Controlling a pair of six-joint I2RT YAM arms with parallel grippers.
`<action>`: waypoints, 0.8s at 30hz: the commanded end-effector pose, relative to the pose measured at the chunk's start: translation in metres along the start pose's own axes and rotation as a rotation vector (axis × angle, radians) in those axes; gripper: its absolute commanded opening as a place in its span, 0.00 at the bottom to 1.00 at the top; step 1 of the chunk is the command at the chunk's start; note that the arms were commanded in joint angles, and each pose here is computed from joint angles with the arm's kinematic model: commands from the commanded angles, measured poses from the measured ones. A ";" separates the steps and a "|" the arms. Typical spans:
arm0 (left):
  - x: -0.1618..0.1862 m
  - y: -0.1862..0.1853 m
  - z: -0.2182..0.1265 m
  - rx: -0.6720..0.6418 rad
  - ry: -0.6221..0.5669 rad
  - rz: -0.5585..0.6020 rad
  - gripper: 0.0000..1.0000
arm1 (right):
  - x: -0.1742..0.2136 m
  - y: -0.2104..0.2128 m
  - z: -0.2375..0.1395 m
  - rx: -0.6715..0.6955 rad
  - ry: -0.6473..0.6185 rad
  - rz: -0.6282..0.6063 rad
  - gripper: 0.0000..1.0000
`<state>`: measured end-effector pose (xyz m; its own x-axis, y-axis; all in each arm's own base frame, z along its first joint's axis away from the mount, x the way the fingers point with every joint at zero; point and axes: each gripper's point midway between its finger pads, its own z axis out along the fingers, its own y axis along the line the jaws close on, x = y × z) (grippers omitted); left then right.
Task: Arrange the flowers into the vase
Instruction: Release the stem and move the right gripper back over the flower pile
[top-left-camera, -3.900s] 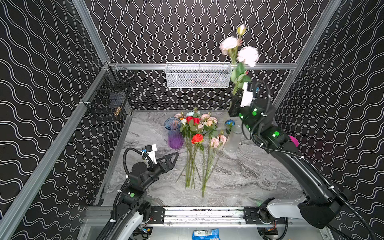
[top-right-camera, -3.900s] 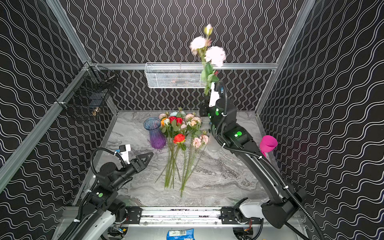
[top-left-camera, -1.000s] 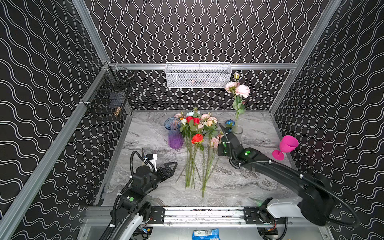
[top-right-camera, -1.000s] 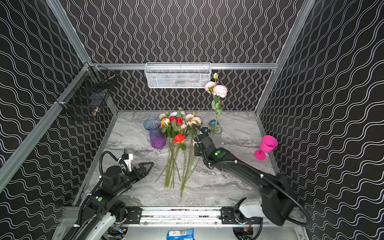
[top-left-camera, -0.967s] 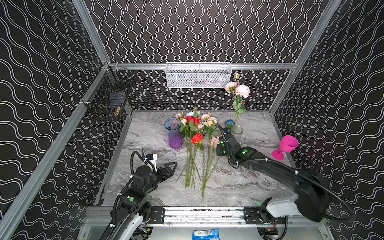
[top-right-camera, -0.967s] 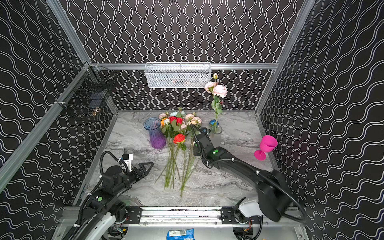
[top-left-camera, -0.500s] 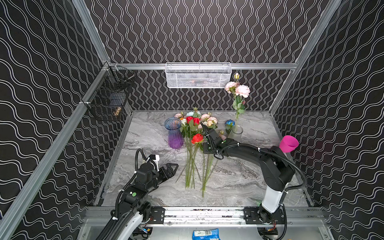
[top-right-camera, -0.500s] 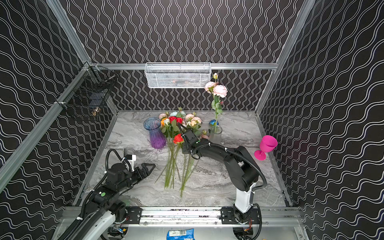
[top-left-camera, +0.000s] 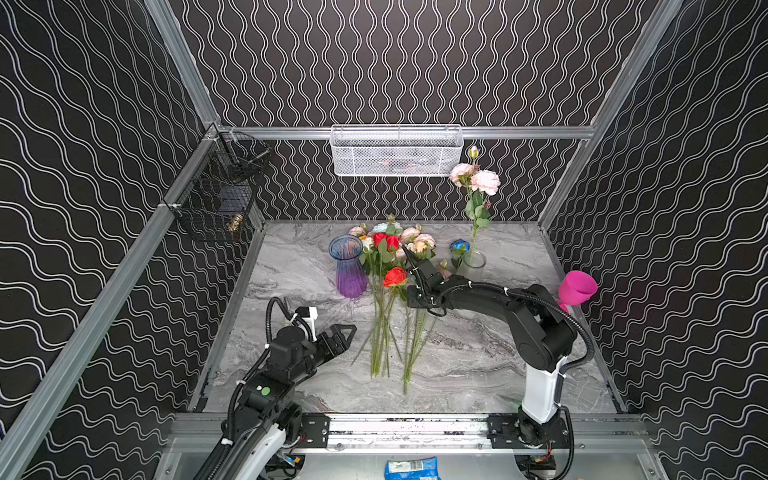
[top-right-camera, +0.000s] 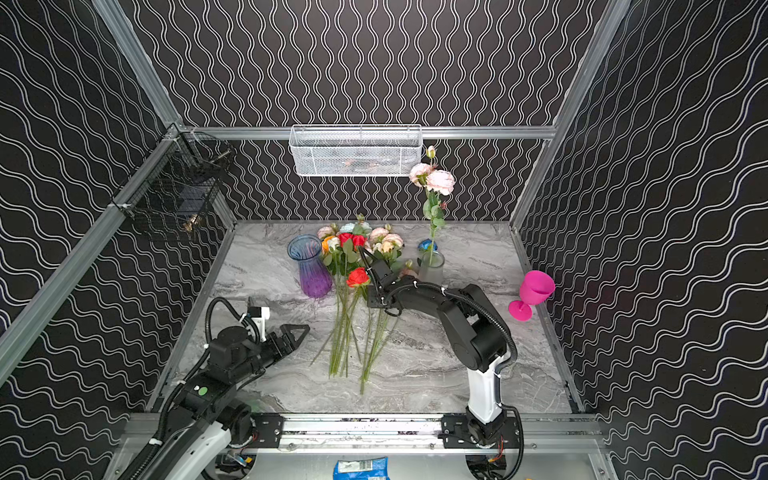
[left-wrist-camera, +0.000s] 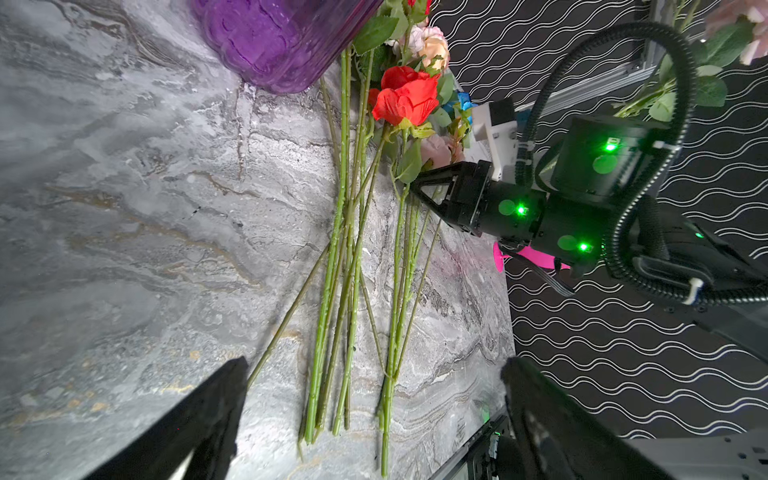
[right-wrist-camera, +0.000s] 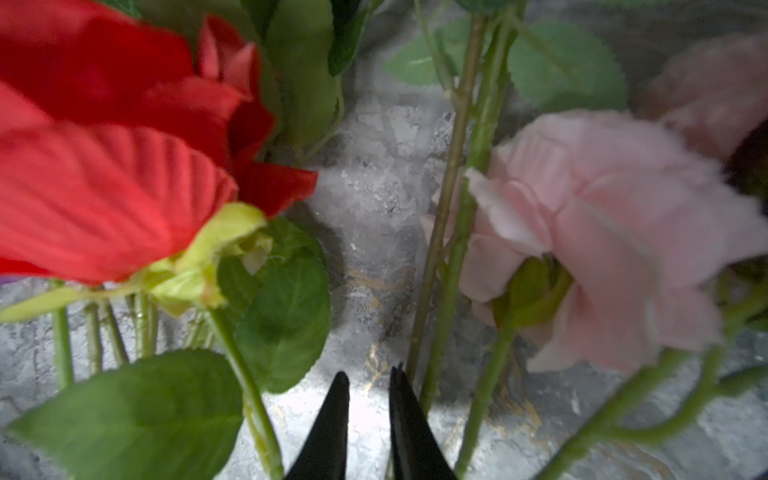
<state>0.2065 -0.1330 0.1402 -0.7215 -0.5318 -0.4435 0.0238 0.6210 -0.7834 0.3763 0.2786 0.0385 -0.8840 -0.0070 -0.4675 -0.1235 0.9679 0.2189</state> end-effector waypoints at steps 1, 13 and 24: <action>-0.004 -0.003 -0.002 0.002 -0.019 0.009 0.99 | -0.004 0.001 -0.005 -0.007 -0.014 0.010 0.22; -0.003 -0.003 0.000 0.014 -0.016 0.005 0.99 | -0.014 0.000 -0.019 -0.012 -0.041 0.000 0.24; -0.002 -0.001 -0.001 0.009 -0.017 0.008 0.99 | -0.005 -0.002 0.007 -0.024 0.016 0.013 0.24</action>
<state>0.2061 -0.1318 0.1407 -0.7163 -0.5352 -0.4478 0.0250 0.6216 -0.7829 0.3819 0.2768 0.0359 -0.8911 -0.0026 -0.4538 -0.1216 0.9648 0.2332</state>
